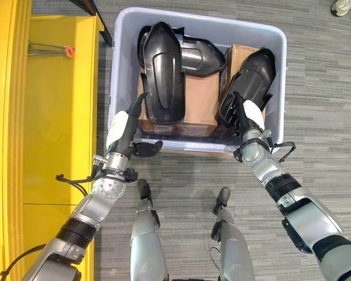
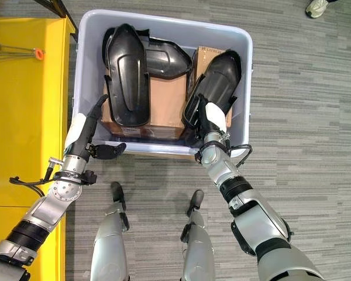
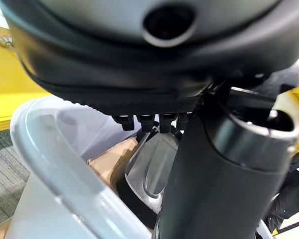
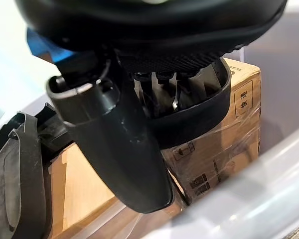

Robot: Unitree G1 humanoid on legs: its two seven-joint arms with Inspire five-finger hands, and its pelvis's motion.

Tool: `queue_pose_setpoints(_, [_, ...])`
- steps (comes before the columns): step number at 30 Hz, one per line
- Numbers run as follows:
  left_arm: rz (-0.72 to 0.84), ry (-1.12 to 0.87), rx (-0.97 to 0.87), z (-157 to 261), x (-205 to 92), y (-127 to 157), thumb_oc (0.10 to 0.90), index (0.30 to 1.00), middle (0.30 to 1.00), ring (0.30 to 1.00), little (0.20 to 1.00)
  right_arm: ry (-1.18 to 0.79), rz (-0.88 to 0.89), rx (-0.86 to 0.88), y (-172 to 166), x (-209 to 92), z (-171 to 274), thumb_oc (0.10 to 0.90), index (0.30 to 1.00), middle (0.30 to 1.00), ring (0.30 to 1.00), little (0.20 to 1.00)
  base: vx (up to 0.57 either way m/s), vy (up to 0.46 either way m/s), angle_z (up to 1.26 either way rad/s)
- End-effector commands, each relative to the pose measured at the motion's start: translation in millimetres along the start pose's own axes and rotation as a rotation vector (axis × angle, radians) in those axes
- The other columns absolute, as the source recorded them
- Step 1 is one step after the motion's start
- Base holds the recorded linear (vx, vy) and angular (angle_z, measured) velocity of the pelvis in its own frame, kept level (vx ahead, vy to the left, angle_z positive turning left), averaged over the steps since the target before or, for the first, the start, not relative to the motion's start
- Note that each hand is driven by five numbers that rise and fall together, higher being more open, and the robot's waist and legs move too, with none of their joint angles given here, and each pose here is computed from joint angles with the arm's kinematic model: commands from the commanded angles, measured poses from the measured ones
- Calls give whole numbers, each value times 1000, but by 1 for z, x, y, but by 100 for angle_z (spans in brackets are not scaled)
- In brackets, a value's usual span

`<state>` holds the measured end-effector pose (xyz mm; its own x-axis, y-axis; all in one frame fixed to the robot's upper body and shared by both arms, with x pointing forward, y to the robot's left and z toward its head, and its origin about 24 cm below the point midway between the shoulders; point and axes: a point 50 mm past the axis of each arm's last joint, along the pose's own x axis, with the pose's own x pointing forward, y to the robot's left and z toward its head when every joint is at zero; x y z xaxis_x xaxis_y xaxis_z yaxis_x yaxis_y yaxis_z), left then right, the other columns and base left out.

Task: Move parts from the plastic box to the shelf.

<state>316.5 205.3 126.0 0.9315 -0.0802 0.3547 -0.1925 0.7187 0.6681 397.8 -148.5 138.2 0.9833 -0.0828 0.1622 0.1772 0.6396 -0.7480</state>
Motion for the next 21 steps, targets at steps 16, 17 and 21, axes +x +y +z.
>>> queue_pose_setpoints(16, [155, -158, -65, 33, 12, 22, 900, 1000, 1000, 1000, 1000, -36, -159, -98, -48, 22, 16, 400, 300, 300, 300, 300, 0, 0, 0])
queue_pose_setpoints(17, [155, -156, -66, 32, 12, 22, 900, 1000, 1000, 1000, 1000, -32, -154, -97, -46, 21, 14, 400, 300, 300, 300, 300, 0, 0, 0])
queue_pose_setpoints(21, [150, -154, -69, 32, 11, 22, 900, 1000, 1000, 1000, 1000, -45, -148, -74, -43, 18, 15, 400, 300, 300, 300, 300, 0, 0, 0])
